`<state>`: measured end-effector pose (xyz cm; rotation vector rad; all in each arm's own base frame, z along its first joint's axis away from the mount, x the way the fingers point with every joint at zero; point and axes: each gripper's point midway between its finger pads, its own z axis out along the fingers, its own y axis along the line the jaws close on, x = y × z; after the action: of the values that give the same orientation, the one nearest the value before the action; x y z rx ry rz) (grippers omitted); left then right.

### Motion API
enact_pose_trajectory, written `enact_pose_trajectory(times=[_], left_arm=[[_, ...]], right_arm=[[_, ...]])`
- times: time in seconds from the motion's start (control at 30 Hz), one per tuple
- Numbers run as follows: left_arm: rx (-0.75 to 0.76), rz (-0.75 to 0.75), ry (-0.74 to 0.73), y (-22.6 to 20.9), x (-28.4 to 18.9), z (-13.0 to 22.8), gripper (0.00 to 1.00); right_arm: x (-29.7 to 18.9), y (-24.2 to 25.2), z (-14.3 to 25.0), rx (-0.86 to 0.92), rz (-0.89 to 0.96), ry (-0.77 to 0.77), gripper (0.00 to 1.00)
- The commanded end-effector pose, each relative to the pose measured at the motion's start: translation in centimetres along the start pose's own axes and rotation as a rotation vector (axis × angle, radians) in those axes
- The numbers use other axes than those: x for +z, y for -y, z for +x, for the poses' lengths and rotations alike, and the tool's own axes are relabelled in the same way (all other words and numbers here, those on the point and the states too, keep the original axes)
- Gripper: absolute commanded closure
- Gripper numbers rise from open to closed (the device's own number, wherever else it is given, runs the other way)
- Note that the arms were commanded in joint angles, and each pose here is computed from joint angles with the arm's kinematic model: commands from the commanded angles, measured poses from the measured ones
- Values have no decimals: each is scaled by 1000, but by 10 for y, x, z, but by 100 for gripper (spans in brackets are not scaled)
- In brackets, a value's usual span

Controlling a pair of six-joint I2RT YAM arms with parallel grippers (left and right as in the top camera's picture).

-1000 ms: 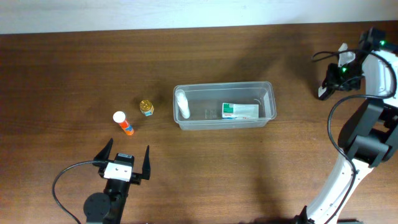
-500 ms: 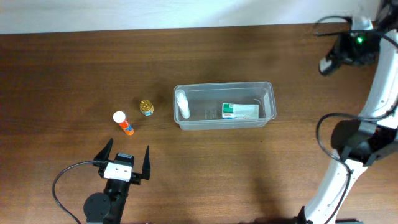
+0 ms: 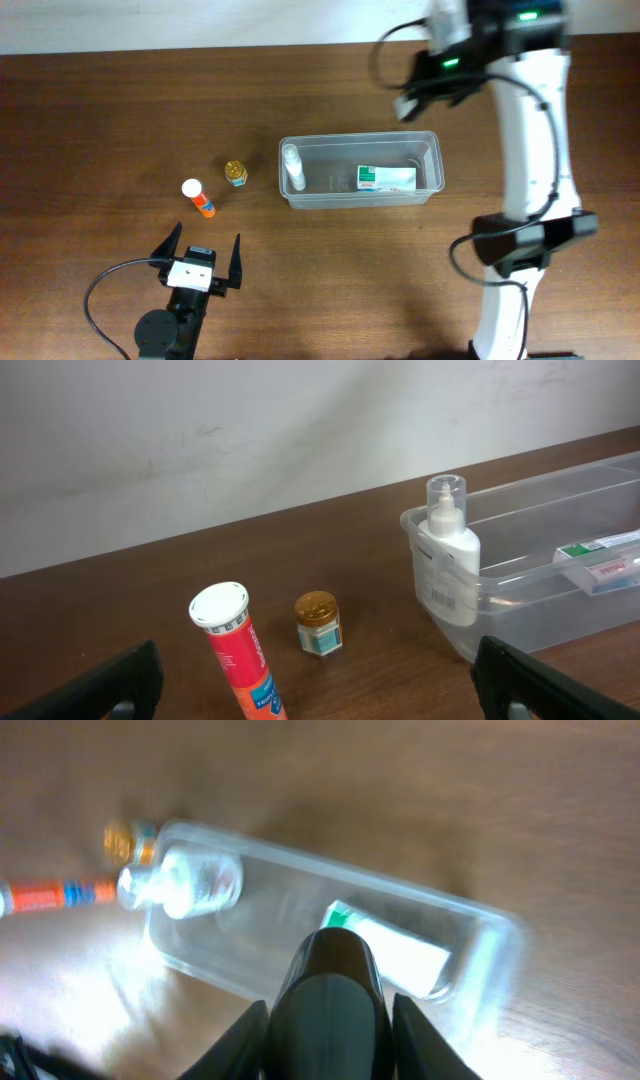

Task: Pack container
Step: 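Place the brown bottle into the container and release it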

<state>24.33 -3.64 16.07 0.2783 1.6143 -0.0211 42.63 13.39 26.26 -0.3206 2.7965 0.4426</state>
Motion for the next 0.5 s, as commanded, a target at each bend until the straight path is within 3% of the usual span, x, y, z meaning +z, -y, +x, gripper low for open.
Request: enact_pose_trajectory(times=[0.0, 0.27, 0.47], left_arm=[[8, -10, -6, -2, 0, 3, 0], [8, -10, -6, -2, 0, 3, 1], [8, -10, -6, -2, 0, 3, 1]], right_arm=[[10, -25, 16, 0, 118, -44, 67], [71, -80, 25, -53, 103, -79, 67], [112, -82, 36, -47, 107, -119, 68]])
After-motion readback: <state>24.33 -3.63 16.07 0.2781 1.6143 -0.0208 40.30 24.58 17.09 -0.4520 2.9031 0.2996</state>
